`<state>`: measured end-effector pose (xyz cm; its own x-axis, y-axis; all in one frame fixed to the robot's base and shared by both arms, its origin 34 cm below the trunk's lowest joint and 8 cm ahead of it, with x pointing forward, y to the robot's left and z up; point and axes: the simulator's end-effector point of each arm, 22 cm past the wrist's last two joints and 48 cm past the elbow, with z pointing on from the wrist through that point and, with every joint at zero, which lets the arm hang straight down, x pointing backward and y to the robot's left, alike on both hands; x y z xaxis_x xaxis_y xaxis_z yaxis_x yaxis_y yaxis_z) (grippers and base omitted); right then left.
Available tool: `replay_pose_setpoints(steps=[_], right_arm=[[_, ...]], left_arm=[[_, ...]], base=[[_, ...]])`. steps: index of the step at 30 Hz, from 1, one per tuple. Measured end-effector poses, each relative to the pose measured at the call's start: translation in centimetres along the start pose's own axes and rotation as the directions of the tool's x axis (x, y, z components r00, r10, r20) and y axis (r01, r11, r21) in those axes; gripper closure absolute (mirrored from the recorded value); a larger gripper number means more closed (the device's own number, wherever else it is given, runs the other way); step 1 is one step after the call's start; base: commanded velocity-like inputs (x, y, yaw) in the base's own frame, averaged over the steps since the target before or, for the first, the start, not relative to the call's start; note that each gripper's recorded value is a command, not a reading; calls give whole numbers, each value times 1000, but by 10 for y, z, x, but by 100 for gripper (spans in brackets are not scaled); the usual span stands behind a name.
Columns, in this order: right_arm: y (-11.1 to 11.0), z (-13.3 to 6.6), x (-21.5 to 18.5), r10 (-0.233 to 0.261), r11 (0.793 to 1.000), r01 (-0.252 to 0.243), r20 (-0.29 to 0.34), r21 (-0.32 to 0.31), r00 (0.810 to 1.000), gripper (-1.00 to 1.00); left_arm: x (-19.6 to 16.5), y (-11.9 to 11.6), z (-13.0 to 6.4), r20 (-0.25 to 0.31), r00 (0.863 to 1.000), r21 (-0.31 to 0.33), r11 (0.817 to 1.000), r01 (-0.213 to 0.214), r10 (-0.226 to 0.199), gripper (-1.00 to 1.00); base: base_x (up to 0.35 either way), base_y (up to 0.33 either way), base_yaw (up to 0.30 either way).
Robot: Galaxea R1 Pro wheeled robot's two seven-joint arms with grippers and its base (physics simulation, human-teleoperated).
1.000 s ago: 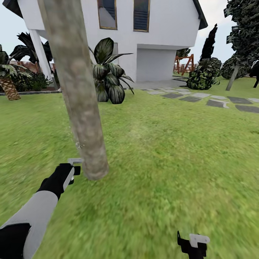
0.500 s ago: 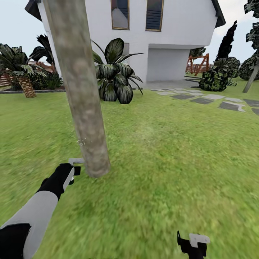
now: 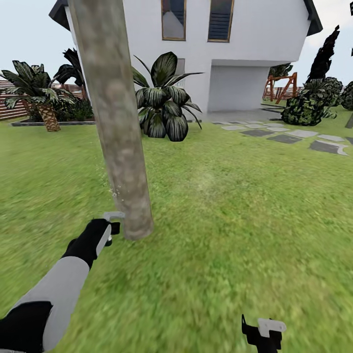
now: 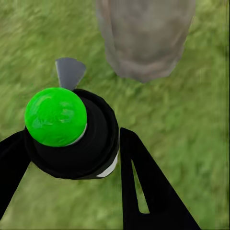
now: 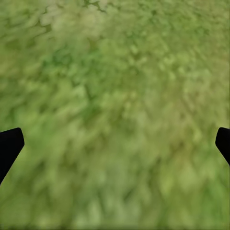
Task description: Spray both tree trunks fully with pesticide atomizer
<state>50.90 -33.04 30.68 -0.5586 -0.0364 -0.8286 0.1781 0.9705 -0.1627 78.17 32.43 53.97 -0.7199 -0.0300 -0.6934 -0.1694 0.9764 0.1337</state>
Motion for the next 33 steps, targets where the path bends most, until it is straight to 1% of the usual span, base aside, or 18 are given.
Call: replay_pose_setpoints(steps=[1, 2, 3, 5, 6, 7, 8, 10, 12, 14, 19, 20, 22, 23, 25, 27, 30, 33], right_arm=[[0, 0, 0, 0, 1000, 0, 0, 0, 1000, -100], [0, 0, 0, 0, 1000, 0, 0, 0, 1000, -100], [0, 0, 0, 0, 1000, 0, 0, 0, 1000, -100], [0, 0, 0, -1, 1000, 1, 0, 0, 1000, -100], [0, 0, 0, -1, 1000, 1, 0, 0, 1000, -100], [0, 0, 0, -1, 1000, 1, -1, 0, 1000, -100], [0, 0, 0, -1, 1000, 1, -1, 0, 1000, -100], [-1, 0, 0, -1, 1000, 1, -1, 1, 1000, -100], [-1, 0, 0, -1, 1000, 1, -1, 1, 1000, -100], [-1, 0, 0, -2, 1000, 2, -1, 1, 1000, -100], [-1, 0, 0, -2, 1000, 2, -1, 1, 1000, -100], [-1, 0, 0, -2, 1000, 2, -1, 1, 1000, -100], [-1, 0, 0, -2, 1000, 2, -1, 1, 1000, -100], [-1, 0, 0, -2, 1000, 2, -1, 1, 1000, -100], [-1, 0, 0, -2, 1000, 2, 0, 1, 1000, -100], [-1, 0, 0, -1, 1000, 1, -1, 1, 1000, -100], [-1, 0, 1, -2, 1000, 2, -1, 1, 1000, -100], [-1, 0, 1, -2, 1000, 2, -1, 1, 1000, -100]], left_arm=[[-12, -14, -5, 16, 1000, 17, 1000, 7, -7, 100], [-34, -23, -12, 43, 999, 7, 1000, 13, -14, 100], [-60, -24, -20, 75, 997, -16, 1000, 21, -20, 100], [-77, -18, -26, 96, 995, -36, 999, 29, -25, 100], [-79, -5, -25, 96, 995, -52, 998, 33, -28, 100], [-79, 16, -22, 94, 994, -69, 996, 54, -47, 100], [-78, 24, -21, 93, 994, -69, 995, 66, -59, 100], [-77, 17, -20, 91, 994, -40, 997, 71, -67, 100], [-79, -16, -25, 93, 993, 15, 997, 69, -70, 100], [-82, -32, -28, 94, 994, 34, 998, 60, -63, 100], [-86, -24, -28, 99, 993, 21, 998, 57, -59, 100], [-86, -19, -28, 99, 993, 14, 998, 58, -59, 100], [-87, 7, -25, 101, 993, -22, 998, 63, -61, 100], [-87, 9, -24, 101, 993, -21, 998, 67, -65, 100], [-87, 3, -25, 101, 993, -11, 998, 67, -66, 100], [-91, -29, -29, 105, 992, 63, 996, 63, -70, 100], [-96, -52, -35, 112, 992, 111, 993, 51, -63, 100], [-101, -44, -37, 127, 990, 100, 994, 45, -57, 100]], base=[[0, 0, 0], [0, 0, 0], [0, 0, 0], [0, 0, 0], [0, 0, 0], [0, 0, 0], [0, 0, 0], [0, 0, 0], [0, 0, 0], [0, 0, 0], [0, 0, 0], [0, 0, 0], [0, 0, 0], [0, 0, 0], [0, 0, 0], [0, 0, 0], [0, 0, 0], [133, 22, 0]])
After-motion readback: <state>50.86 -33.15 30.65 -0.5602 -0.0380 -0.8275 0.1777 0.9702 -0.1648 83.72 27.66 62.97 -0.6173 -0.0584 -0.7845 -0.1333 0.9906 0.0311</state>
